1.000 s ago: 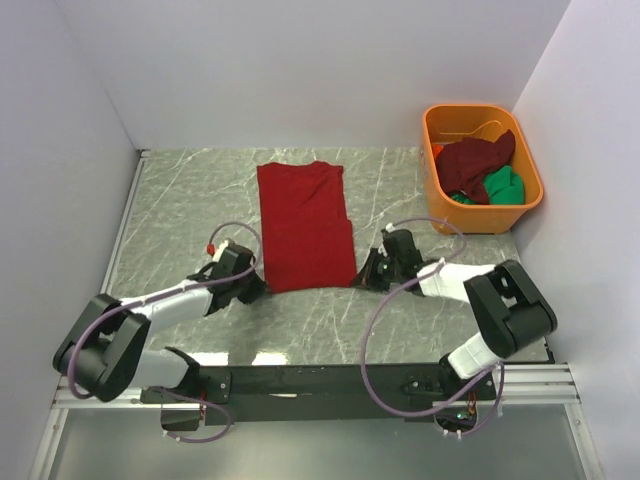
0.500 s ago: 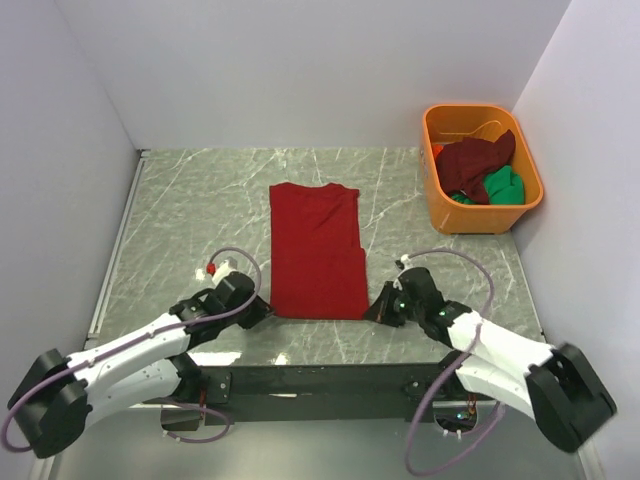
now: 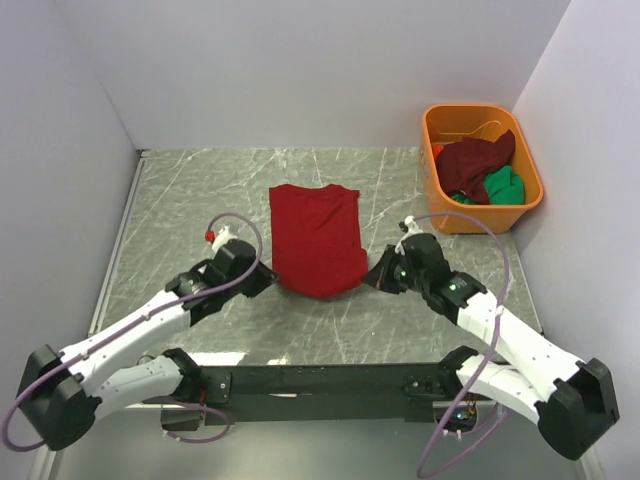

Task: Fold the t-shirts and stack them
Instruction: Fold the tshirt

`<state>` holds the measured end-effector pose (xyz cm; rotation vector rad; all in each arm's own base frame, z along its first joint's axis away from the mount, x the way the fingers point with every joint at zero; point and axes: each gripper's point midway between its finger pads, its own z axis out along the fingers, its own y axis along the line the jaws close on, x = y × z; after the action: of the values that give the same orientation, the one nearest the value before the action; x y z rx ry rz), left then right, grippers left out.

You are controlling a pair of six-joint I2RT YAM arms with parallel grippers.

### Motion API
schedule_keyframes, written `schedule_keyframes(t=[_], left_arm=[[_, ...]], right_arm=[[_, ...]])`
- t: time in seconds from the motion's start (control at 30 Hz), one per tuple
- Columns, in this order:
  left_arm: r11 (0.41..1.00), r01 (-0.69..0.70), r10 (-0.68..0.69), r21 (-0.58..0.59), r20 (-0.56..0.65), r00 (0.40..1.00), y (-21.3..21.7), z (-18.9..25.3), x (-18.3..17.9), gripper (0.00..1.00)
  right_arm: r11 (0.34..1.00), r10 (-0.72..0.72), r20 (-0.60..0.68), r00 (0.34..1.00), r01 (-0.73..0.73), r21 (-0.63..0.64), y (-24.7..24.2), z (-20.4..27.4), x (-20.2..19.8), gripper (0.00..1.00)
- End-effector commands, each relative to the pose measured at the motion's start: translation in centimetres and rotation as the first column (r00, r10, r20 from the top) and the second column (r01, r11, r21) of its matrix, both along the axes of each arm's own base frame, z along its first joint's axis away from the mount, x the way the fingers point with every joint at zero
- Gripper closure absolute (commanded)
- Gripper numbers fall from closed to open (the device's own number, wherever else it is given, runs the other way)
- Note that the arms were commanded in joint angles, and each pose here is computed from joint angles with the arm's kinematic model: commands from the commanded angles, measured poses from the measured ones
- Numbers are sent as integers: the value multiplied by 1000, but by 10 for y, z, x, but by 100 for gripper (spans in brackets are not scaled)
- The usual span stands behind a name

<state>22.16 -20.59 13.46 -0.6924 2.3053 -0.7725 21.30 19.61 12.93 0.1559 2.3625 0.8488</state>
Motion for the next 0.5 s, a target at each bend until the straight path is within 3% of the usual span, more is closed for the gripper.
schedule_keyframes(t=[0.0,0.3,0.47], left_arm=[[1000,8,-7,-17,49,999,-3,22,28,99],[1000,-31,30,7,119,992,7,62,118,100],[999,-43,41,21,103,994,7,57,166,100]], right_arm=[[998,-17,25,1000,18,-65,-6,11,19,100],[997,-13,44,999,17,-75,5,38,96,100],[998,-20,36,999,22,-53,11,45,146,100]])
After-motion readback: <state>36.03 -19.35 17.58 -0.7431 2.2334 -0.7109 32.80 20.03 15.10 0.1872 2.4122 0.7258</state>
